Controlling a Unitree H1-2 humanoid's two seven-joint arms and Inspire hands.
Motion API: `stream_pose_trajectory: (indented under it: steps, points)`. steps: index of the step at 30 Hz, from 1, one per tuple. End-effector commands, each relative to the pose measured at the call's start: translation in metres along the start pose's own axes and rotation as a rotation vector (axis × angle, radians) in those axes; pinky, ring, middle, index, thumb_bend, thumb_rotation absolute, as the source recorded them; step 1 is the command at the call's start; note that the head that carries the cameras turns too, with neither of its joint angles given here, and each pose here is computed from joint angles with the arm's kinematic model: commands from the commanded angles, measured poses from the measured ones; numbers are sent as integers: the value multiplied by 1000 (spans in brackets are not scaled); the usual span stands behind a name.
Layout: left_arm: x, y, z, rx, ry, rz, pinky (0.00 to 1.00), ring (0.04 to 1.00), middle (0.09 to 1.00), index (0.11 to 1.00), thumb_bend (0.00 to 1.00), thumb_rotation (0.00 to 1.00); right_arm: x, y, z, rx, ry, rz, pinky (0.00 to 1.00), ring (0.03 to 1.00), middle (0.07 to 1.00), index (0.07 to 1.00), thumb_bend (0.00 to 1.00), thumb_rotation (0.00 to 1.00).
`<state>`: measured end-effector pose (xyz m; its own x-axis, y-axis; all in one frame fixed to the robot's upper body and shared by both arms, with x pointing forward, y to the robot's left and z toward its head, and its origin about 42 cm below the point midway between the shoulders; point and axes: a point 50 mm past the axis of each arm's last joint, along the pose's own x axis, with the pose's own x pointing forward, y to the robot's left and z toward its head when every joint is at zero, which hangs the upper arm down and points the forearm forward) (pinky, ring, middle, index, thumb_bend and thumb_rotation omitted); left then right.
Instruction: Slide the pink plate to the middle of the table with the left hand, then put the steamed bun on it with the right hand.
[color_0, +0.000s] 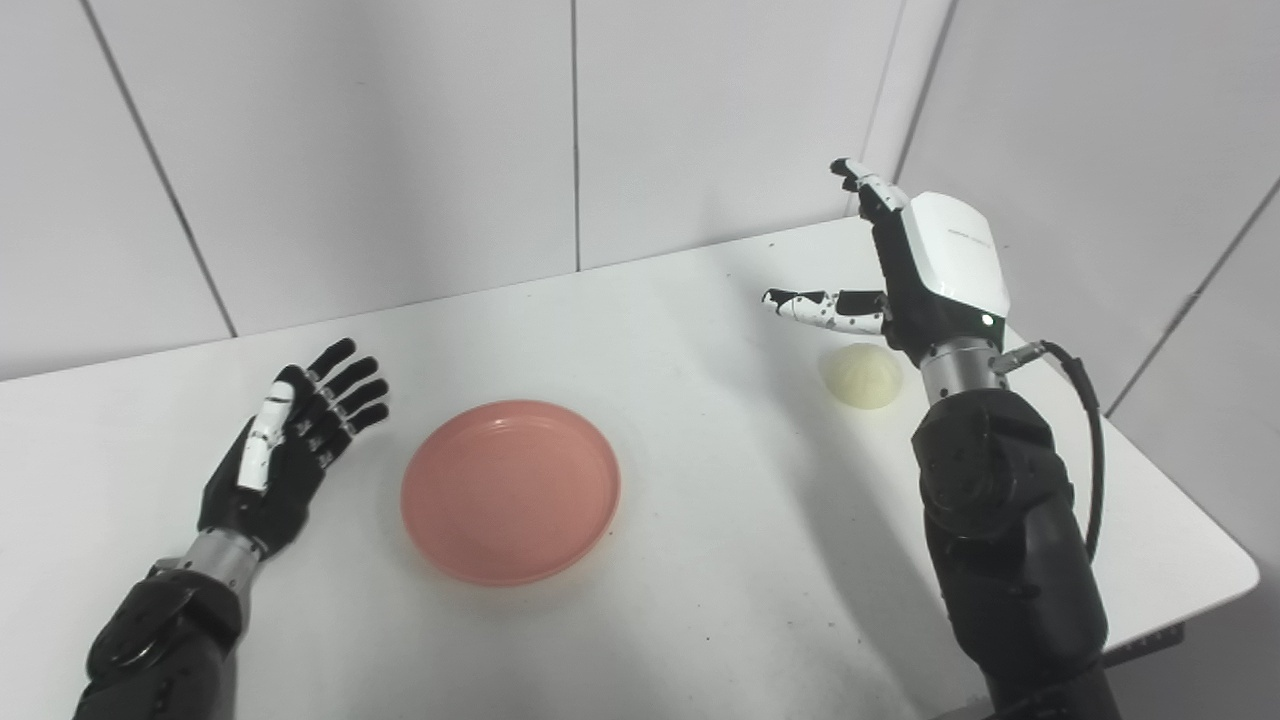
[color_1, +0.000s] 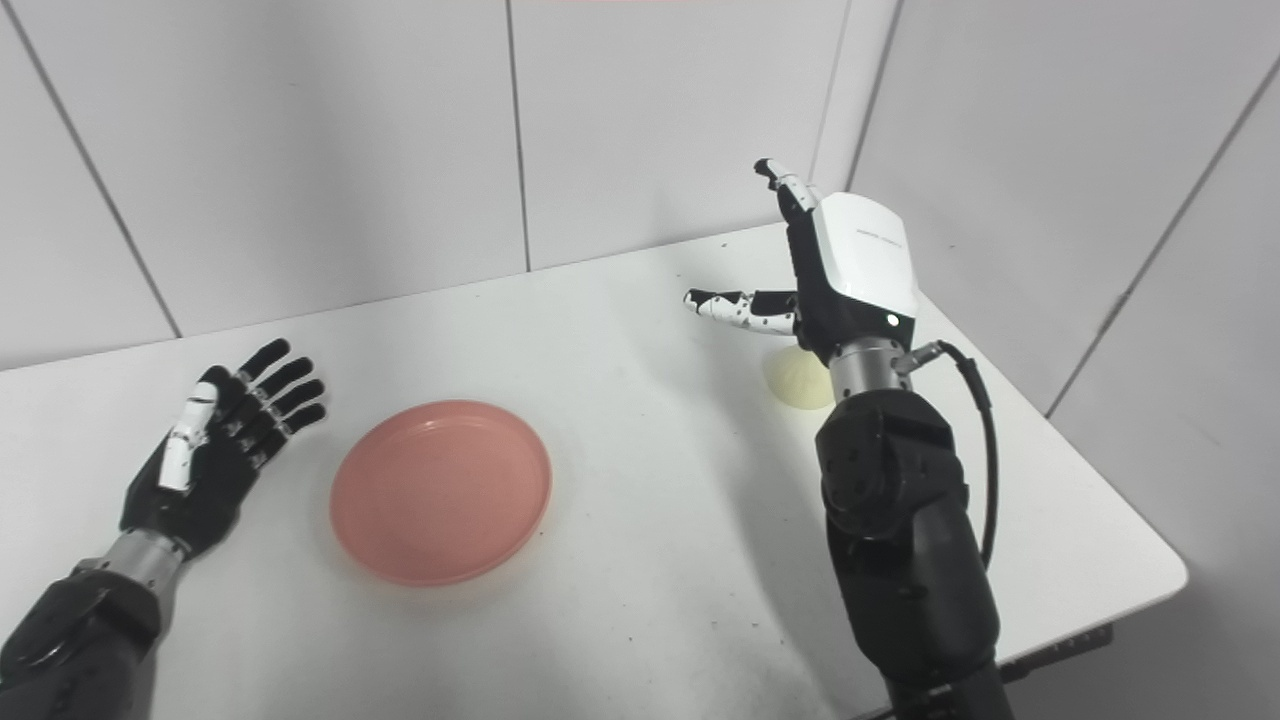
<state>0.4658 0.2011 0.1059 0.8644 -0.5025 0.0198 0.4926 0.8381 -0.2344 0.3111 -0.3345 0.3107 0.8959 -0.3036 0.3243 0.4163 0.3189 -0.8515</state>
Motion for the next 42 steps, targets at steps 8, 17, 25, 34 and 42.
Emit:
stream_pose_trajectory:
  steps: [8,17,25,34,42]
  points:
    - [-77,36,-76,-83,225,128,800,820,841,836,537,854,14,-14,-25,-62,84,-28,673,817,846,836,836,402]
    - [-80,41,-75,-113,228,133,786,810,836,833,546,817,26,-1,-46,-8,129,8,692,810,841,812,878,338]
    - [-81,44,-74,-122,227,131,783,806,834,828,541,819,35,17,-60,-11,185,55,637,781,830,811,877,306]
    - [-82,47,-73,-123,229,135,777,803,830,824,543,811,45,36,-72,7,229,112,632,774,834,809,858,298]
    - [-83,48,-72,-127,229,135,779,804,829,824,538,817,49,44,-81,25,247,133,618,750,824,805,853,300]
